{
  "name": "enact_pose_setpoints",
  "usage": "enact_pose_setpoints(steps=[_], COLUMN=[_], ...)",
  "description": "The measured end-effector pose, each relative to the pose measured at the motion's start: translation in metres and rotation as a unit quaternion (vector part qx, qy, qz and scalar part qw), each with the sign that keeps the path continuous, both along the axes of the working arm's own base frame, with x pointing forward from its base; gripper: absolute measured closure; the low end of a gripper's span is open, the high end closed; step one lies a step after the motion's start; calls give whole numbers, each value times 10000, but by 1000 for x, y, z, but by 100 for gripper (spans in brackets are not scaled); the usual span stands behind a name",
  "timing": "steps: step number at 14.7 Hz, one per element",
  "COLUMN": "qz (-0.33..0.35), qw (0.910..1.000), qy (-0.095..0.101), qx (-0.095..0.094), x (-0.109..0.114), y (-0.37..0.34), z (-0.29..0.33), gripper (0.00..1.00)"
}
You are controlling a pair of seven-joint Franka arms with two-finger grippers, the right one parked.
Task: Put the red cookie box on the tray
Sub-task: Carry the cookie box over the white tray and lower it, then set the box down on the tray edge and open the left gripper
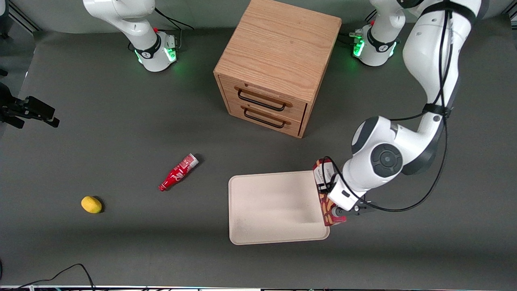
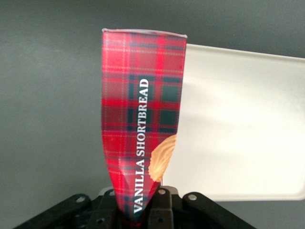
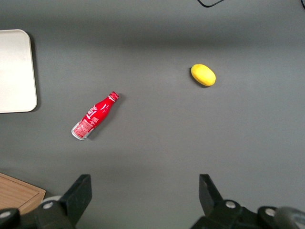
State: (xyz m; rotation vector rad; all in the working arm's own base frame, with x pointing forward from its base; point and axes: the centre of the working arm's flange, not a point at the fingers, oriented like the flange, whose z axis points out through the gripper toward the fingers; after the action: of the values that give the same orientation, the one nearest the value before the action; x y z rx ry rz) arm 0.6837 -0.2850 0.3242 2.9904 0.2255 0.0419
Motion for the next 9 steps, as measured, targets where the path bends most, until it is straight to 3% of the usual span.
enact_pose_setpoints(steps=[3,9], qz=[-8,-223], qw=[9997,9989], qy=[-211,-251], qx=[95,314], x=[-4,-16], y=[-16,-20], z=[-36,-69], gripper=[81,81])
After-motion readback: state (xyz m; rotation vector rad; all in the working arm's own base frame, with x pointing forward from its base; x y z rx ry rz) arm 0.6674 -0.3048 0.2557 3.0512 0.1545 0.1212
